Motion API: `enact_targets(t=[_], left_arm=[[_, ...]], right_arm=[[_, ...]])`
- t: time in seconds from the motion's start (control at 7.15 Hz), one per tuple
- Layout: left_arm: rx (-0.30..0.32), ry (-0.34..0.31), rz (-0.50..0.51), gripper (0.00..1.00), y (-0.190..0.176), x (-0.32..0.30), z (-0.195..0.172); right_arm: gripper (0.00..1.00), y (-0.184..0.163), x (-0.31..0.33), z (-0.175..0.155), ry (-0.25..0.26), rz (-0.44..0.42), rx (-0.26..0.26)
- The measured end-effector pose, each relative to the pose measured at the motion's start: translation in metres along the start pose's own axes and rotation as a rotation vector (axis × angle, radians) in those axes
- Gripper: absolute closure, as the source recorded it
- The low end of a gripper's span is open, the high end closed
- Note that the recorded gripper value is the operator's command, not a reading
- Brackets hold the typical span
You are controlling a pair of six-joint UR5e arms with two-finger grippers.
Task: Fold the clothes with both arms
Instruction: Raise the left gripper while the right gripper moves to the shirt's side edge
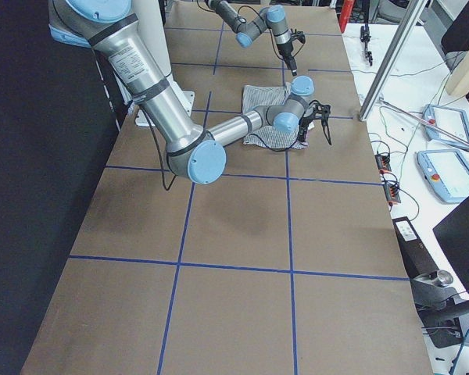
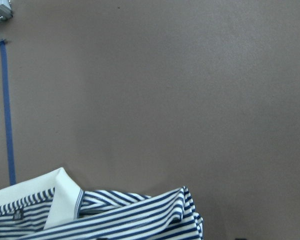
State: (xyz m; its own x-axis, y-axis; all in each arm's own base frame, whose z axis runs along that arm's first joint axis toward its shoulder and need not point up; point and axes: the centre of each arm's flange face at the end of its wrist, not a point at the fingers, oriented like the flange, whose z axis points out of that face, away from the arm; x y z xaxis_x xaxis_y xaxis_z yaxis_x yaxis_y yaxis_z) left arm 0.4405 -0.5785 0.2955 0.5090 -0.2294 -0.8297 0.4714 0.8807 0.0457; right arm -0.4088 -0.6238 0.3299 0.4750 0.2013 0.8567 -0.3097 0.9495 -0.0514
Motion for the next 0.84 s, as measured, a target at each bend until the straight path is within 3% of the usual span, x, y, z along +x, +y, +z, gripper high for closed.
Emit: enact_targets(t=[0.28, 0.7, 0.84], left_arm=[[0.007, 0.025, 0.002, 0.0, 0.0, 0.006, -0.015], [0.015, 0.066, -0.004, 0.0, 0.003, 0.017, -0.041], [0.016, 0.069, -0.008, 0.0, 0.003, 0.019, -0.048]], right_arm=[[0.0, 0.023, 0.011, -0.02, -0.035, 0.0, -0.039], [0.0, 0.13, 0.044, -0.023, -0.032, 0.034, -0.09], [0.0, 0.158, 0.049, -0.018, -0.009, 0.027, -0.102]])
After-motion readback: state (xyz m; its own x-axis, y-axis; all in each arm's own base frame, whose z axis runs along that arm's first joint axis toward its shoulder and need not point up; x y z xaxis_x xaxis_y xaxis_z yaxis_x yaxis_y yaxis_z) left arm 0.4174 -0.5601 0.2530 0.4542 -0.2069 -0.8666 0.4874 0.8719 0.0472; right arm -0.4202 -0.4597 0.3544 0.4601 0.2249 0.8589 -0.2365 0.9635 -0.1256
